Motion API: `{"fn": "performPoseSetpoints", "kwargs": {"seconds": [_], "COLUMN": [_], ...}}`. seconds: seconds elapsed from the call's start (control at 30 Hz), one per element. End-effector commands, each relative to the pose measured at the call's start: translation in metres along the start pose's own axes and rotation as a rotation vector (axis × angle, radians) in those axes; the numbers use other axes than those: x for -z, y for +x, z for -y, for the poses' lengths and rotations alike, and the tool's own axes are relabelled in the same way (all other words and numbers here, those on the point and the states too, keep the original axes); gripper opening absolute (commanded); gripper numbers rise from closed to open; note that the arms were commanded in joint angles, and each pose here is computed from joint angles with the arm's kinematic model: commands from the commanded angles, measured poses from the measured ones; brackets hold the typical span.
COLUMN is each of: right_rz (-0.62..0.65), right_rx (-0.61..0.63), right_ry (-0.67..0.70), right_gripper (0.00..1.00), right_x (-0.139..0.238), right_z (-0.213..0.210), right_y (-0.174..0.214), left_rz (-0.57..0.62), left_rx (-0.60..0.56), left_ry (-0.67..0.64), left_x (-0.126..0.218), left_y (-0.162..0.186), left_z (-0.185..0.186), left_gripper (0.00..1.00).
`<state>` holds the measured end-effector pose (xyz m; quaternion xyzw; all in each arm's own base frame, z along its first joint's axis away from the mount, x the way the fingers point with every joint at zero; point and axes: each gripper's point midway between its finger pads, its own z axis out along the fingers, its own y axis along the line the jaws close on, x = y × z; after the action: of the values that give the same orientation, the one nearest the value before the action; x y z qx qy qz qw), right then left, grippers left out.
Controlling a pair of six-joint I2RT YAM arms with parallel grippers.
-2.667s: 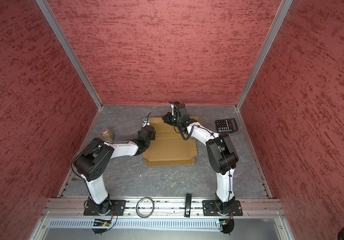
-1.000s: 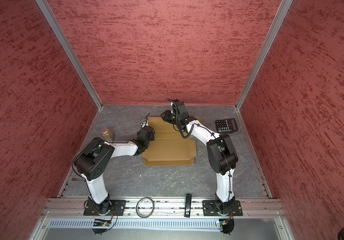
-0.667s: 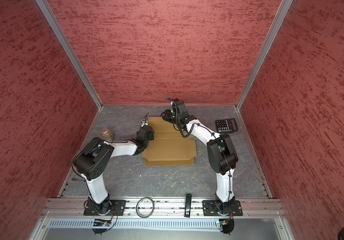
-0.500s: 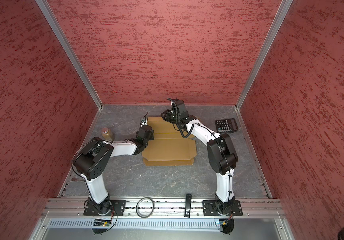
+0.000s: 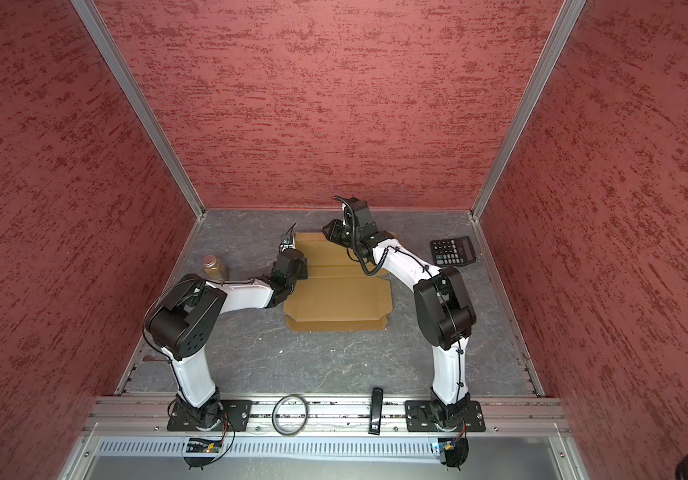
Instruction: Fold the paper box
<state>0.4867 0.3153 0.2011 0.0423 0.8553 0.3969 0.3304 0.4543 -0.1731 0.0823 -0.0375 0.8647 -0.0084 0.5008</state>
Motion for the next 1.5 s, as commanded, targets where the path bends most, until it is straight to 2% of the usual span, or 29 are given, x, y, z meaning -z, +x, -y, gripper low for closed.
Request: {"fn": "performPoseSetpoints", "kwargs": {"seconds": [0.0, 0.23, 0.4, 0.6, 0.67, 0.77, 1.13, 1.33, 1.47], "right_rz": [0.039, 0.110, 0.175, 0.170, 0.165, 0.145, 0.115, 0.107, 0.085], "right_rx": [0.029, 0.089, 0.129, 0.116, 0.112, 0.106, 0.069, 0.055, 0.041], "right_ry": [0.005, 0.073, 0.209, 0.271, 0.277, 0.317, 0.348, 0.350, 0.347], "right_gripper": [0.37, 0.37, 0.39, 0.42, 0.49, 0.52, 0.53, 0.60, 0.61], "right_x": [0.011, 0.056, 0.113, 0.144, 0.146, 0.143, 0.132, 0.126, 0.120], "right_z": [-0.011, -0.014, 0.005, 0.024, 0.031, 0.048, 0.078, 0.090, 0.099], "right_y": [-0.012, -0.027, -0.042, -0.037, -0.034, -0.033, -0.033, -0.033, -0.030], "left_rz": [-0.001, 0.005, 0.014, 0.010, 0.010, 0.010, 0.024, 0.023, 0.026], "left_rx": [-0.011, -0.016, -0.027, -0.037, -0.037, -0.042, -0.053, -0.058, -0.061], "left_ry": [-0.006, -0.002, 0.006, 0.015, 0.018, 0.022, 0.028, 0.030, 0.032], "left_x": [0.000, 0.001, 0.004, 0.006, 0.007, 0.007, 0.011, 0.012, 0.011], "left_y": [-0.004, -0.005, -0.008, -0.004, -0.002, -0.001, -0.002, 0.000, 0.001], "left_z": [-0.002, -0.002, 0.000, 0.002, 0.002, 0.003, 0.002, 0.005, 0.006], "left_gripper": [0.20, 0.20, 0.19, 0.19, 0.19, 0.19, 0.19, 0.18, 0.18]}}
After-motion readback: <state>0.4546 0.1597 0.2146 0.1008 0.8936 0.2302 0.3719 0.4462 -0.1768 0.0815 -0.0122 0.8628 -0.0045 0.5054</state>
